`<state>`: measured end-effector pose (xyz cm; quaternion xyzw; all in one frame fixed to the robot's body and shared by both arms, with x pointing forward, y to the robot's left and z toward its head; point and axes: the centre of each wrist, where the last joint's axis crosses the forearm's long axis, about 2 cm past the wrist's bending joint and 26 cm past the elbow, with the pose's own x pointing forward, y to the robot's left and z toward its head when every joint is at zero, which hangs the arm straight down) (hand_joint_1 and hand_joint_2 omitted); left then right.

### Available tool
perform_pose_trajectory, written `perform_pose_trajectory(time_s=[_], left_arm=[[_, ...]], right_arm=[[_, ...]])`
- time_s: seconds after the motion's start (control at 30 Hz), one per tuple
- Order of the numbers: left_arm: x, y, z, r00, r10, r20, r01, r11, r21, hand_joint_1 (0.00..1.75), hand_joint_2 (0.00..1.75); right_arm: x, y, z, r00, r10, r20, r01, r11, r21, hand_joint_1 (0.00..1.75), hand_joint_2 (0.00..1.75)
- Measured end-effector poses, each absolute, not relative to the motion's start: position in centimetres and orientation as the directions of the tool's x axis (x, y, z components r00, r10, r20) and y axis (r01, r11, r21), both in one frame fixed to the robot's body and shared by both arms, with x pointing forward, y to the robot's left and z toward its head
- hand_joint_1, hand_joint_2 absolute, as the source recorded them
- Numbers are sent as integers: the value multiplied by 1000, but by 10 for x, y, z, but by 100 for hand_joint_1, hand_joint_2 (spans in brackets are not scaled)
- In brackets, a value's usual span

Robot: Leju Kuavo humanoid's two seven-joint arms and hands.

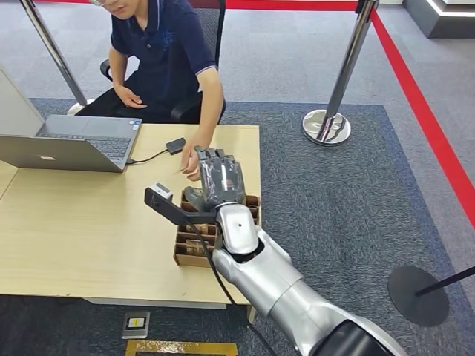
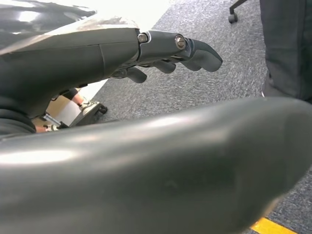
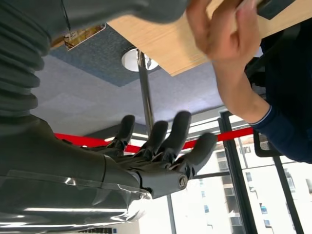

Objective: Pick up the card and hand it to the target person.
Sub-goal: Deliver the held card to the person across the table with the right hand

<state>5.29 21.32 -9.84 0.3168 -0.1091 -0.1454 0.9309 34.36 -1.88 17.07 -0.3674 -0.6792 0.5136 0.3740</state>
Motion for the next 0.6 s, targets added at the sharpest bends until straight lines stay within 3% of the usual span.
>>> perform_pose_trajectory(time_s=[0.4, 0.6], left_arm=[[53, 213, -98, 933, -343, 111, 205, 757, 621, 0, 0], [52, 213, -99, 927, -351, 129, 205, 765, 611, 0, 0]], right_arm=[[344, -31, 161, -437, 888, 146, 167, 240, -956, 0, 0], [330, -72, 148, -356, 913, 197, 307, 314, -899, 0, 0]])
